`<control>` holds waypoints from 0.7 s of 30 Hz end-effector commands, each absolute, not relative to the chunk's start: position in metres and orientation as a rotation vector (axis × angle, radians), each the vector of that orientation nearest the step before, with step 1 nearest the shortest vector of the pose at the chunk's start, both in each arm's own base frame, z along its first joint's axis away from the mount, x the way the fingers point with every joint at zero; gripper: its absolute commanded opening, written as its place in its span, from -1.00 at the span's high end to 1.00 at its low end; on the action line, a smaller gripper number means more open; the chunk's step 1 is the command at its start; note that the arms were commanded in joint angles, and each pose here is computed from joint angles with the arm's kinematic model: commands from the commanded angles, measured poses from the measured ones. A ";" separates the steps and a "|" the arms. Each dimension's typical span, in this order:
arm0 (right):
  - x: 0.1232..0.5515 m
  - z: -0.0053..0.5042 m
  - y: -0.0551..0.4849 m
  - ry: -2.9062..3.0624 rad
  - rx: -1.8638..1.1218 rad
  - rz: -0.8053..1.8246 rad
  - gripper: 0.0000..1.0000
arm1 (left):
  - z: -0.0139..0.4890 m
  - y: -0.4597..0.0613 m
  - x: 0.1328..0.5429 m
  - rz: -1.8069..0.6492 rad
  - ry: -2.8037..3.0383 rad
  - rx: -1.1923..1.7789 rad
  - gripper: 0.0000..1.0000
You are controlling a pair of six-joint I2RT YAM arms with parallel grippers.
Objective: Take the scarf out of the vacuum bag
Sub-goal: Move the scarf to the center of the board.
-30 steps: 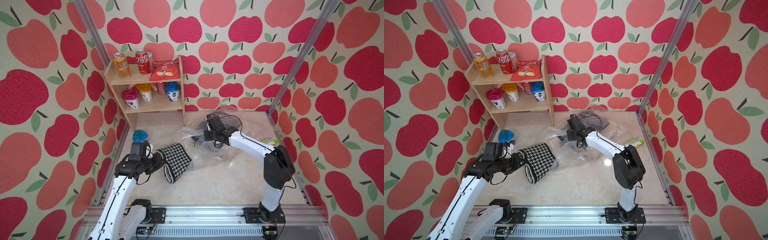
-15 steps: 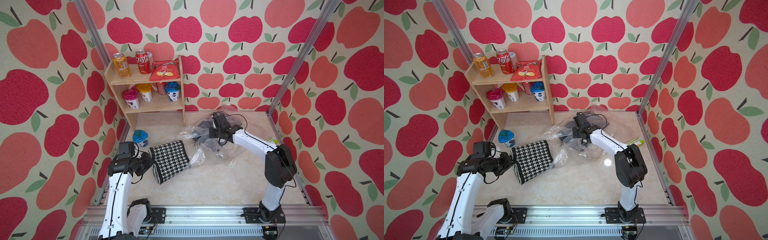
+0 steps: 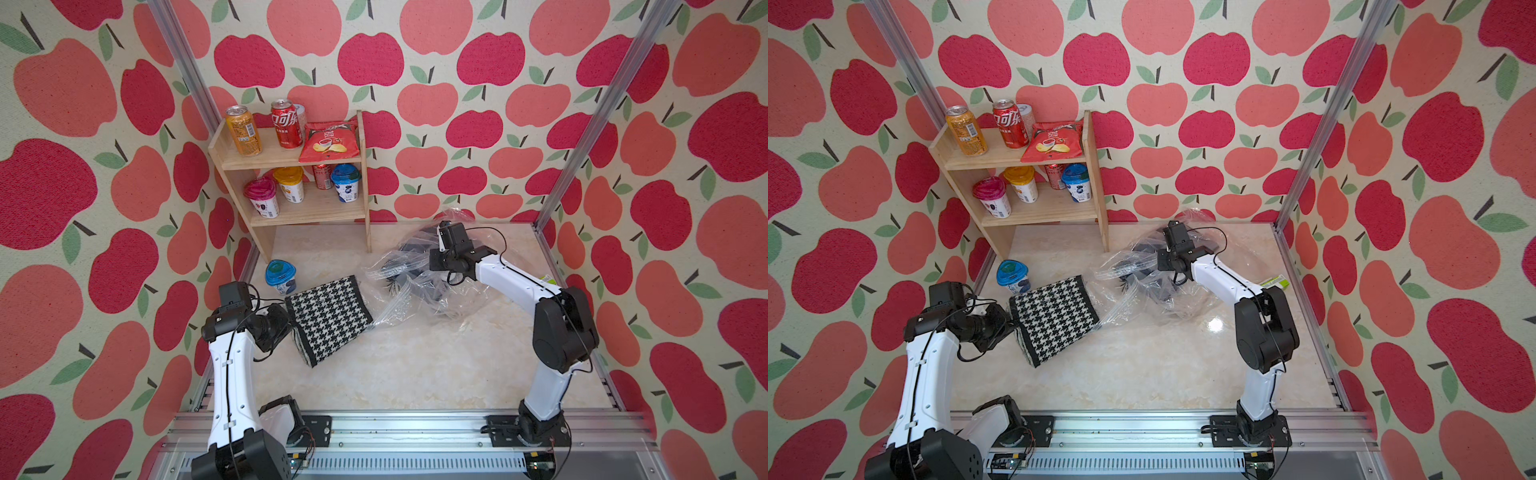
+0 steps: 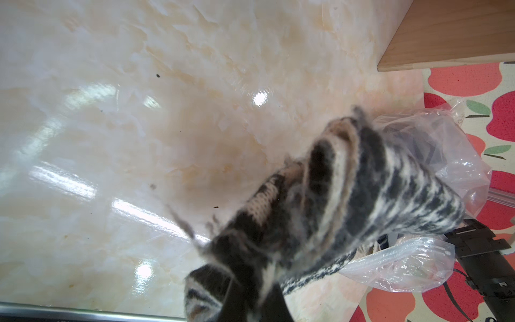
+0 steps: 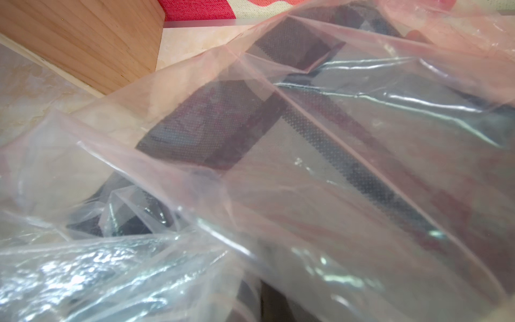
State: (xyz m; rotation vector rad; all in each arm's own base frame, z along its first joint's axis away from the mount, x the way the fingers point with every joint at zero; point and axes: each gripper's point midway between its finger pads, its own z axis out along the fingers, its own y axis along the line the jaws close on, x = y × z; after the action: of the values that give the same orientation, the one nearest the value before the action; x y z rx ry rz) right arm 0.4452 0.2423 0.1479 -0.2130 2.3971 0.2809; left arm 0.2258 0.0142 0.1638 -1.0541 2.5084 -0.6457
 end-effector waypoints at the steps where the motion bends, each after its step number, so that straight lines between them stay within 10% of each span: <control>1: 0.449 0.142 0.206 2.426 -0.125 0.176 1.00 | 0.169 0.031 0.228 -0.573 2.509 -1.036 1.00; 21: 0.443 0.150 0.201 2.407 -0.116 0.199 1.00 | 0.160 0.067 0.242 -0.494 2.588 -1.002 1.00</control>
State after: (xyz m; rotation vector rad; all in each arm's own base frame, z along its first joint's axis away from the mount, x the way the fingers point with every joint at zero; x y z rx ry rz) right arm 0.4431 0.2262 0.1475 -0.1778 2.4004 0.2695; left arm 0.2338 0.0555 0.1482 -1.0645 2.5993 -0.5500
